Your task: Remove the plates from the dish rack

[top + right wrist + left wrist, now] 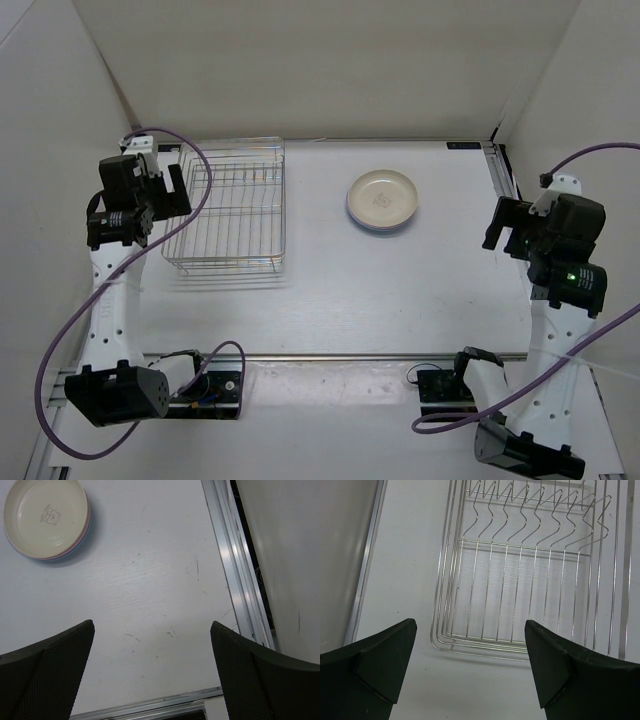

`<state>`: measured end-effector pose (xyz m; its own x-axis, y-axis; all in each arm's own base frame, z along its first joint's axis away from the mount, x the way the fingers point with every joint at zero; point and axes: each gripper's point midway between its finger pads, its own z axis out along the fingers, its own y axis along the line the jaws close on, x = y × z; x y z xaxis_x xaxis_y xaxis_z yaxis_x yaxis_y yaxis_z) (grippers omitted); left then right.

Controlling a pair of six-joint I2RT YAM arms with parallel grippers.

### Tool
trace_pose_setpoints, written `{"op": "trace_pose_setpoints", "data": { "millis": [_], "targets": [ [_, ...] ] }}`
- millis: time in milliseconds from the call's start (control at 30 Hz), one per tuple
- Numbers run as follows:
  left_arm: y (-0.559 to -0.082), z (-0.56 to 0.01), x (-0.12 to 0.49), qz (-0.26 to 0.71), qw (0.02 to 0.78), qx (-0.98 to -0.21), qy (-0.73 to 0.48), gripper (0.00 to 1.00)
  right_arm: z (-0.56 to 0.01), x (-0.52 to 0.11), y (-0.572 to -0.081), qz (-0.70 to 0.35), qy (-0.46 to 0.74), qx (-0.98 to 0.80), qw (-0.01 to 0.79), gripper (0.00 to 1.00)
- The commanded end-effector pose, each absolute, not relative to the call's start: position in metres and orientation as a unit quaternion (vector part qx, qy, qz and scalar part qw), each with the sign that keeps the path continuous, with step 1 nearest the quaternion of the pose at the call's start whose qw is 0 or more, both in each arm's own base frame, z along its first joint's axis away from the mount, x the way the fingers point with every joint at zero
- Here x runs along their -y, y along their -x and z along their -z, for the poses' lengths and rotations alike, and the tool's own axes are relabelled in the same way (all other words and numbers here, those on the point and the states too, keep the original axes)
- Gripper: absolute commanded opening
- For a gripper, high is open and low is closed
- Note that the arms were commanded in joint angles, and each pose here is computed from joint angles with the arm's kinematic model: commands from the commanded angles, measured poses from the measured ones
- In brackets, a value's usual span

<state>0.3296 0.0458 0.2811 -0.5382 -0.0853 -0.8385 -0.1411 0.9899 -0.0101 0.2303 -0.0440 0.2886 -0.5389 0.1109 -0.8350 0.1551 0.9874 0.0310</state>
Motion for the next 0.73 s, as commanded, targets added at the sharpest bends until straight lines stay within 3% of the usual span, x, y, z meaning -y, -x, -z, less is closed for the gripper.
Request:
{"op": "trace_pose_setpoints", "data": {
  "millis": [0, 700],
  "targets": [
    [-0.325, -0.292, -0.043, -0.021, 0.497, -0.865, 0.07, 1.0, -0.299, 0.044, -0.231, 0.018, -0.101, -0.863, 0.495, 1.0],
    [-0.323, -0.299, -0.046, -0.007, 0.506, -0.859, 0.077, 1.0, -0.285, 0.046, -0.236, 0.017, -0.103, -0.869, 0.484, 1.0]
  ]
}}
